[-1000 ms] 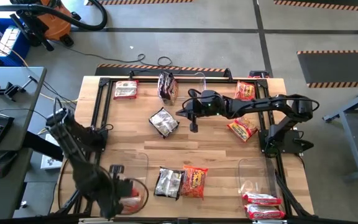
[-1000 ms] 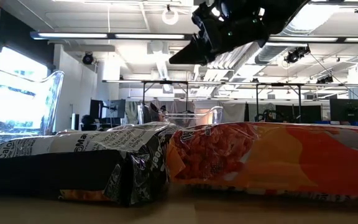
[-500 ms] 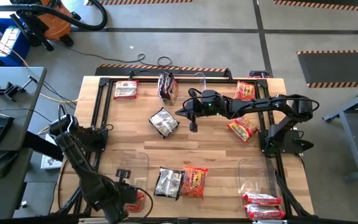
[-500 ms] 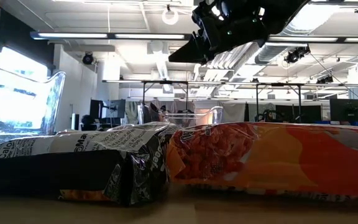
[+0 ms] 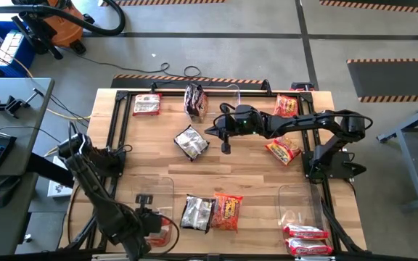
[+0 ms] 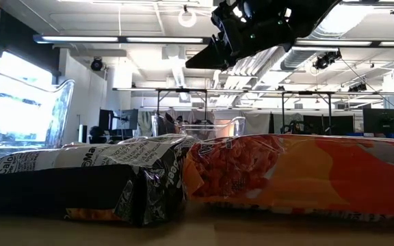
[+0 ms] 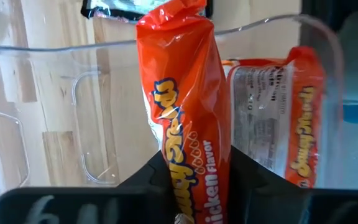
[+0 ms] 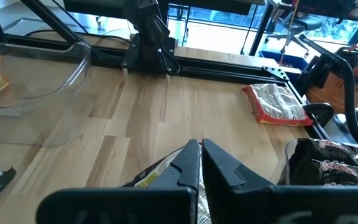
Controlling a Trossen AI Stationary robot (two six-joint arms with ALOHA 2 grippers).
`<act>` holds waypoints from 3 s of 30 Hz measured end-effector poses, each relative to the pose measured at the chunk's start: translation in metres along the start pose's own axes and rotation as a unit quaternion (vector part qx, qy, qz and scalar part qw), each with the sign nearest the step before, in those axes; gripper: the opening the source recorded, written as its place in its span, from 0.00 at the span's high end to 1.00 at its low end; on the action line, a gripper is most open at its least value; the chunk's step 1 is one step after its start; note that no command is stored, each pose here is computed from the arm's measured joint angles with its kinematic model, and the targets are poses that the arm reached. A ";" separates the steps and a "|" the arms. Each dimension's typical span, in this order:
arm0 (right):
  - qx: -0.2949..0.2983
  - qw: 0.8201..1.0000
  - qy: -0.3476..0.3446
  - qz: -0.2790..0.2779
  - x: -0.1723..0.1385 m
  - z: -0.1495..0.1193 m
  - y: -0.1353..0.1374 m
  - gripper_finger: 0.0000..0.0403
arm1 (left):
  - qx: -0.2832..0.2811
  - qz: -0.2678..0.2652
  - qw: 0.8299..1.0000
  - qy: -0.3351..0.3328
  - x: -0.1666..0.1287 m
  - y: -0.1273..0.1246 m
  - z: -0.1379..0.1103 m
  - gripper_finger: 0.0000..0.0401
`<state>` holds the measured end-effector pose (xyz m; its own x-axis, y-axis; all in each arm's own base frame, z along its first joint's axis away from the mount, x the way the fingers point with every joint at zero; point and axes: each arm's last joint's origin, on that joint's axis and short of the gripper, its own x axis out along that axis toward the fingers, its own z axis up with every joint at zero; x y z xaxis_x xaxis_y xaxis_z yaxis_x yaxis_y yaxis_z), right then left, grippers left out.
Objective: Sort Maruchan noodles
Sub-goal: Put the top left orange noodle pack into the bottom left transparent bin, then adjust the bottom left transparent bin
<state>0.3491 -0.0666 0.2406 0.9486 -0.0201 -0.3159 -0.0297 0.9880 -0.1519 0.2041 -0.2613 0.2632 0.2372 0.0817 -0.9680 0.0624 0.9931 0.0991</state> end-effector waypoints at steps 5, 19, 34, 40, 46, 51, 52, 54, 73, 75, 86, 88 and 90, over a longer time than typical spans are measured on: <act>-0.004 1.000 0.001 0.000 0.000 0.000 0.000 1.00 | 0.001 0.008 1.000 0.030 0.018 -0.009 0.001 0.83; -0.004 1.000 0.003 0.001 0.000 -0.001 0.000 1.00 | -0.025 -0.005 0.997 0.069 0.026 -0.014 0.000 0.70; -0.008 1.000 0.004 0.000 0.000 -0.001 0.000 1.00 | -0.039 -0.046 0.993 0.096 0.026 -0.018 0.000 0.77; -0.009 1.000 0.004 0.001 0.000 -0.001 0.000 1.00 | -0.065 -0.064 0.993 0.070 0.015 -0.011 0.005 0.89; -0.012 1.000 0.004 0.000 0.000 -0.001 0.000 1.00 | -0.105 -0.081 0.991 0.004 -0.010 0.008 0.013 0.99; -0.012 1.000 0.004 0.001 0.000 -0.001 0.000 1.00 | -0.103 -0.093 0.990 0.026 -0.002 0.006 0.014 0.99; -0.013 1.000 0.005 0.001 0.000 -0.001 0.000 1.00 | -0.105 -0.092 0.990 0.029 0.002 0.005 0.013 1.00; -0.016 1.000 0.006 0.002 0.000 -0.001 0.000 1.00 | -0.111 -0.102 0.988 0.029 0.012 0.003 0.012 1.00; -0.024 1.000 0.014 0.005 0.000 -0.003 0.001 1.00 | -0.123 -0.117 0.985 0.033 0.009 0.009 0.007 0.79; -0.024 1.000 0.014 0.005 0.000 -0.003 0.001 1.00 | -0.138 -0.109 0.984 0.024 0.002 0.015 0.007 0.79; -0.035 0.999 0.022 0.006 0.000 -0.005 0.000 1.00 | -0.221 -0.043 0.973 -0.058 0.022 0.077 -0.018 0.98; -0.035 0.999 0.025 0.005 0.000 -0.006 -0.001 1.00 | -0.231 -0.041 0.969 -0.073 0.039 0.086 -0.022 0.99; -0.034 0.999 0.027 0.003 -0.001 -0.006 -0.003 1.00 | -0.230 -0.035 0.968 -0.090 0.054 0.094 -0.022 0.99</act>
<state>0.3465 -0.0706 0.2354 0.9298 -0.0248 -0.3672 -0.0580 0.9754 -0.2128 0.2013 -0.1622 0.2146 0.4161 0.0384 -0.9085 -0.3448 0.9312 -0.1185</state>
